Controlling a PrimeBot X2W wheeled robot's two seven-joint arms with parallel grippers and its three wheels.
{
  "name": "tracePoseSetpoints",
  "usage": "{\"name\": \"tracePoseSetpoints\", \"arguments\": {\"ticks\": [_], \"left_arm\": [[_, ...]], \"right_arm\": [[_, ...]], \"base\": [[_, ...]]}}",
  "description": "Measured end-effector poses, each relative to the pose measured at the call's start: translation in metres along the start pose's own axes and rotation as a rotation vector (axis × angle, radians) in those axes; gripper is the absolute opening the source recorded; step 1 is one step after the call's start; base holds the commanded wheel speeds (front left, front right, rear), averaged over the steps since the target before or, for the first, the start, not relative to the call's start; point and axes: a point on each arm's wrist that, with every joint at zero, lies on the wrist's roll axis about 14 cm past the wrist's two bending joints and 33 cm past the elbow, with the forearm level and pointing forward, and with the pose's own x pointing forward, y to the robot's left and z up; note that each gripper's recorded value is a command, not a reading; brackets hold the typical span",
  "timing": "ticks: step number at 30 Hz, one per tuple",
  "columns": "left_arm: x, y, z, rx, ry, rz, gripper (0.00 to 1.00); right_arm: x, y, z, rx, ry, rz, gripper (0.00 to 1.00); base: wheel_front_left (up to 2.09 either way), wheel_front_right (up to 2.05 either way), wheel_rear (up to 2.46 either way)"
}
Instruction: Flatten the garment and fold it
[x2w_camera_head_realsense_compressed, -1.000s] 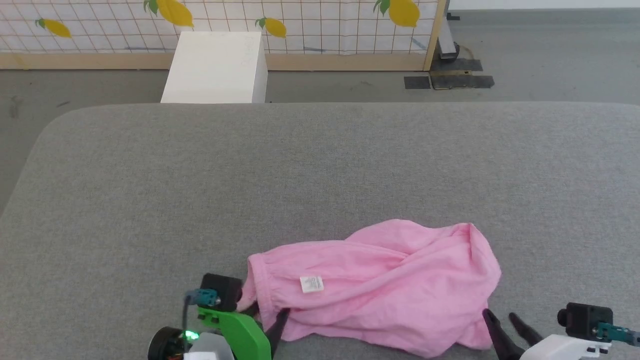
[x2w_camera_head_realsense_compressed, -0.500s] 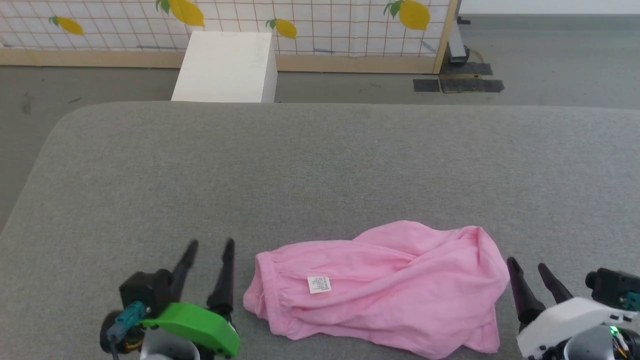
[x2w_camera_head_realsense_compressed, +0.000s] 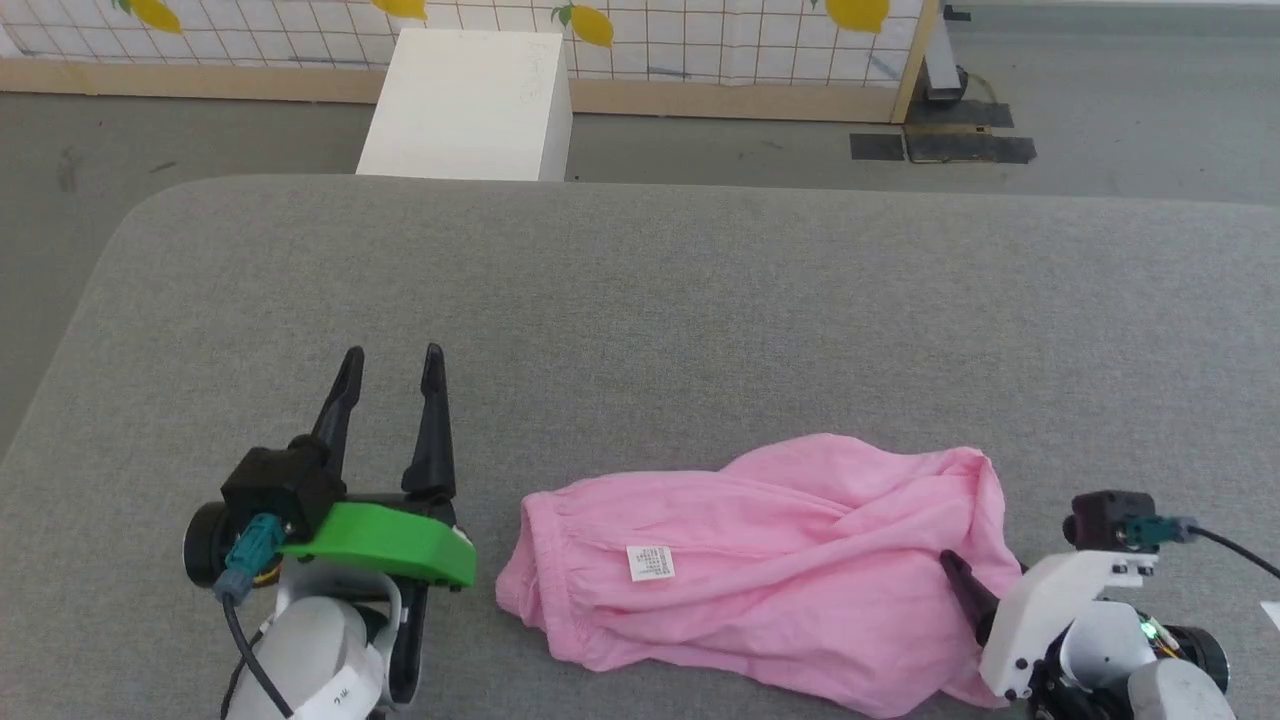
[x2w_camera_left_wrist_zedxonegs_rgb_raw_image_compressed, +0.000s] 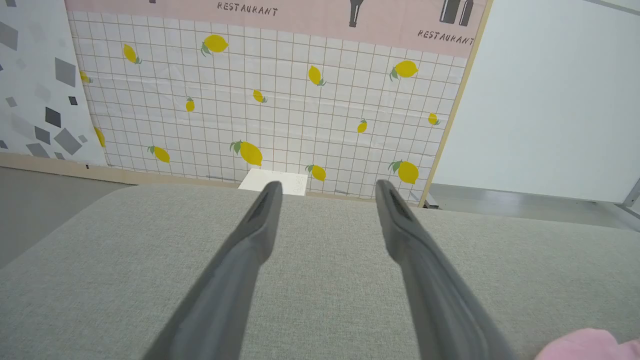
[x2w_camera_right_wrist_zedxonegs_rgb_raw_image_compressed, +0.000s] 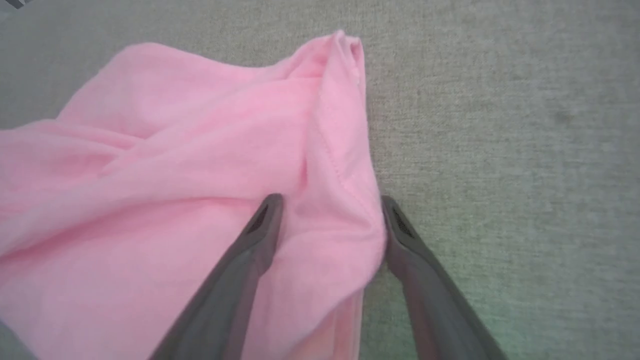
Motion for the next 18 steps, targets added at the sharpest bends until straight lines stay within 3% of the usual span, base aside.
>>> {"name": "tracePoseSetpoints", "arguments": {"ticks": [3,4,5,7,8,13,18], "left_arm": [[0.004,0.001,0.002,0.005,-0.012,-0.002,1.0],[0.005,0.001,0.002,0.008,-0.014,-0.006,1.0],[0.006,0.002,0.003,0.014,-0.016,-0.008,1.0],[0.007,0.002,0.003,0.02,-0.018,-0.009,1.0],[0.007,0.002,0.002,0.021,-0.016,-0.011,1.0],[0.007,0.0,-0.001,0.006,-0.01,-0.017,1.0],[0.005,-0.003,0.001,0.001,-0.019,-0.027,1.0]], "right_arm": [[0.002,0.005,-0.003,-0.021,0.049,0.014,1.0],[0.001,0.006,-0.005,-0.027,0.064,0.017,0.9],[0.001,0.007,-0.006,-0.03,0.079,0.021,0.56],[0.0,0.008,-0.006,-0.034,0.087,0.023,0.25],[0.0,0.008,-0.005,-0.035,0.085,0.024,0.0],[-0.005,0.001,0.002,0.001,0.018,0.004,0.0],[-0.017,-0.043,0.023,0.059,-0.106,-0.12,0.0]], "base": [[0.0,0.0,0.0],[0.0,0.0,0.0],[0.0,0.0,0.0],[0.0,0.0,0.0],[0.0,0.0,0.0],[0.0,0.0,0.0],[0.0,0.0,0.0]]}}
